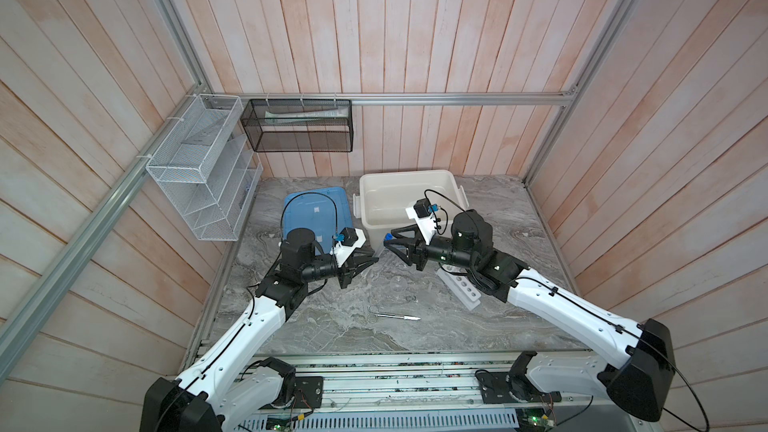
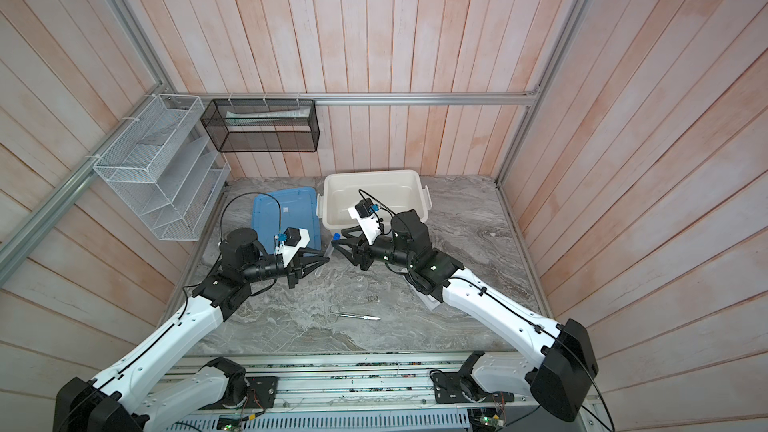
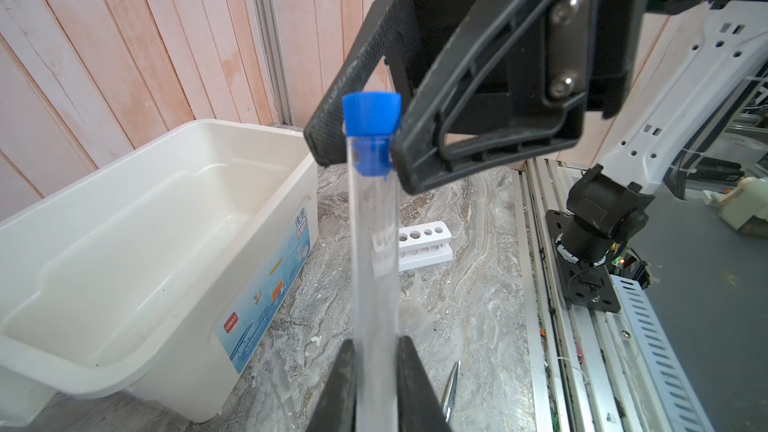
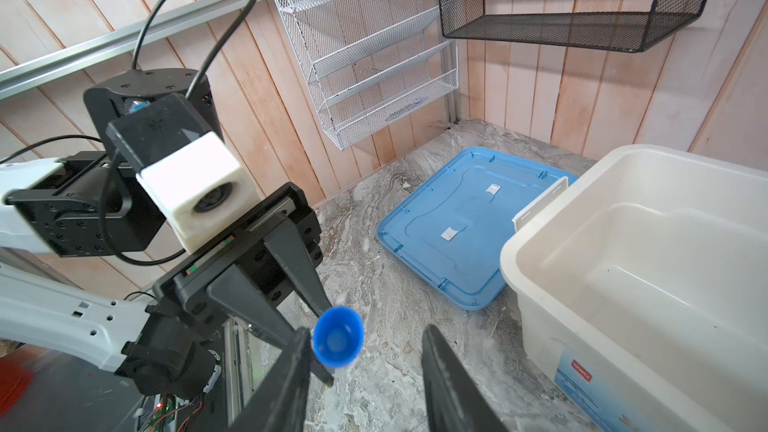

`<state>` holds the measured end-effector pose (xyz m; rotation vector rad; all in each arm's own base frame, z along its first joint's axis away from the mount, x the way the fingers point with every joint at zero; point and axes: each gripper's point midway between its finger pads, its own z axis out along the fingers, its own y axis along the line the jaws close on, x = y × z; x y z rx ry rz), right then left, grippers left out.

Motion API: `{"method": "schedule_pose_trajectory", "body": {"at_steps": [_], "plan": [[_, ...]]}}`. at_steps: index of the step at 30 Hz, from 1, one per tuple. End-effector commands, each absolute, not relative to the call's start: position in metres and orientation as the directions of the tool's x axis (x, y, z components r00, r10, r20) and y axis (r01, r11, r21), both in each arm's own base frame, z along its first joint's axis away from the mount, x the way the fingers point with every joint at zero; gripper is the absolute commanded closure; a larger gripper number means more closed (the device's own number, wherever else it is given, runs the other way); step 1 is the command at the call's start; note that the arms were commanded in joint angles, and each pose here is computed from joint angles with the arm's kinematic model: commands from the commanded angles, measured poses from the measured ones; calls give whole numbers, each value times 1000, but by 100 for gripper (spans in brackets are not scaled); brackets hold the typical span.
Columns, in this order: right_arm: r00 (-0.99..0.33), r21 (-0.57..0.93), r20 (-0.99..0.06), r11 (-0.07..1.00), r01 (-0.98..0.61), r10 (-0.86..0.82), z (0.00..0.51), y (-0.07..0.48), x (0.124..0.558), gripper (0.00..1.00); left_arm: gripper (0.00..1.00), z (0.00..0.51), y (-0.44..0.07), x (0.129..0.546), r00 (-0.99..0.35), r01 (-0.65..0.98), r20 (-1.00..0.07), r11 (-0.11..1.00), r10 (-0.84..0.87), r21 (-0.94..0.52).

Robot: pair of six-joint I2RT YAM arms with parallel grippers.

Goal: Organize the chemistry lab equipment
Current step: 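Reach the right gripper to the blue cap and close on it while left holds, then open the left gripper while the right gripper carries the tube toward the rack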

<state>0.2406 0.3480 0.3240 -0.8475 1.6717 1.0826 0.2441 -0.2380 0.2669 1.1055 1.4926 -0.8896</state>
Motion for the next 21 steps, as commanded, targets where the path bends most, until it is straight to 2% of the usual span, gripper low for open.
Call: {"method": "schedule_pose_trajectory", "body": {"at_steps": [1, 9, 17, 21], "plan": [[-299, 275, -954, 316, -908, -29, 338, 359, 237, 59, 83, 285, -241, 243, -11, 960, -987, 278, 161, 34], [-306, 279, -951, 315, -907, -38, 330, 364, 240, 70, 83, 284, -239, 245, 0, 955, -985, 293, 170, 50], [-301, 276, -953, 319, -907, -30, 334, 365, 241, 89, 83, 286, -239, 245, 4, 955, -986, 292, 165, 53], [-299, 274, -954, 326, -905, -31, 336, 364, 242, 93, 73, 285, -238, 245, 5, 952, -986, 302, 166, 56]]}}
